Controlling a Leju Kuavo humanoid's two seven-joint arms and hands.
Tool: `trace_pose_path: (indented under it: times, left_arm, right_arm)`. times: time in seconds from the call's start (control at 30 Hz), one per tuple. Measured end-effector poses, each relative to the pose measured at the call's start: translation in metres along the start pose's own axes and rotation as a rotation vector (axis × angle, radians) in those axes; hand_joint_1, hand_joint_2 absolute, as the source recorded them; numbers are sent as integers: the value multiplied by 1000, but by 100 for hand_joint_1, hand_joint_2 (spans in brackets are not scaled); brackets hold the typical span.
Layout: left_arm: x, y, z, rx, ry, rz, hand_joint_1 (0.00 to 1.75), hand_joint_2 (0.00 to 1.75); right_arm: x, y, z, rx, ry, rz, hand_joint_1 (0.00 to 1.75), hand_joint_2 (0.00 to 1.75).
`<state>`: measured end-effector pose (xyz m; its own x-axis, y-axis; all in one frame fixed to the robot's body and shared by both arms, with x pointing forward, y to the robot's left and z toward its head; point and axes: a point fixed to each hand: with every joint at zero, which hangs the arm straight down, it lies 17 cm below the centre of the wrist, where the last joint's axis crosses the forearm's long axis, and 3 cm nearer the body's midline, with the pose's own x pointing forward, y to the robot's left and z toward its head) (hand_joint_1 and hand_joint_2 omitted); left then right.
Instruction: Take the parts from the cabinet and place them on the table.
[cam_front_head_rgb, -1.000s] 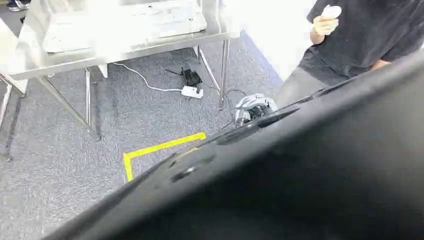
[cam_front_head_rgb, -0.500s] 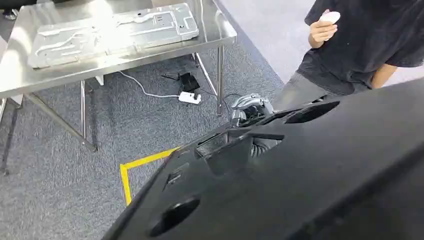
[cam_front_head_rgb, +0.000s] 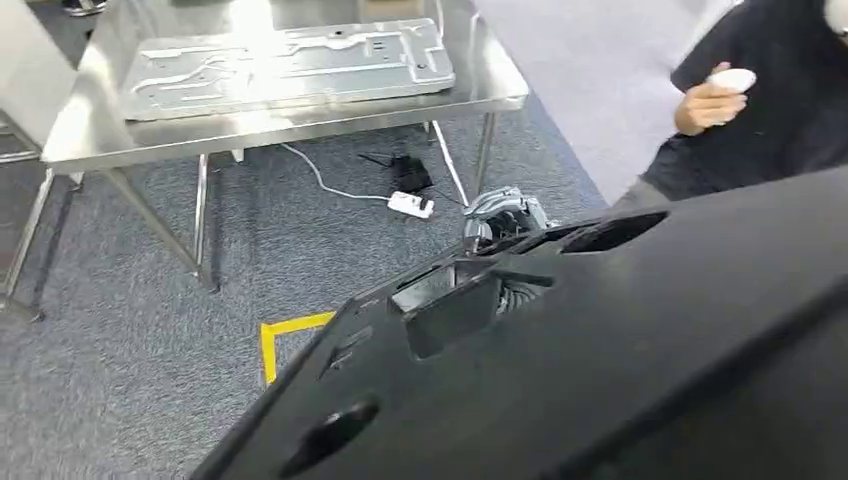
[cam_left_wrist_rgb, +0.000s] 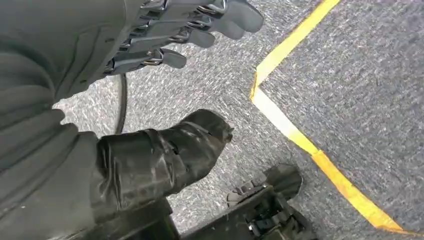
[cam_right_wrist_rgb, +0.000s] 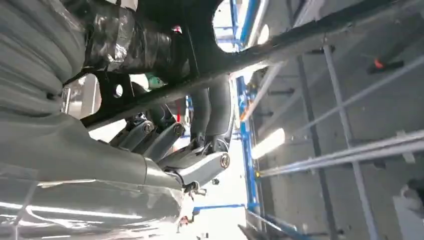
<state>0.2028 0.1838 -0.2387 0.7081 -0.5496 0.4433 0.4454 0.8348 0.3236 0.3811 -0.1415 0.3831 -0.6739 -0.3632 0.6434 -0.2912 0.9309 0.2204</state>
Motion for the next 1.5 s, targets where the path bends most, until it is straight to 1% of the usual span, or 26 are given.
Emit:
trace_pose_path:
  times: [0.57,0.97,1.13,1.5]
  left_arm:
    - [1,-3,0,-22,0,-19,0,175]
    - [8,2,-2,-13,-15,-24,0,175]
    - [3,1,-1,-5,-14,-26,0,175]
    - [7,0,-1,-10,-23,-31,0,175]
  right_arm:
    - [0,-1,0,-10,-4,-17,175,175]
    - [1,-1,-1,-10,-6,-19,175,175]
    - [-1,-1,2,-12,-1,-19,175,175]
    - [1,0,1,-10,-6,-24,175,175]
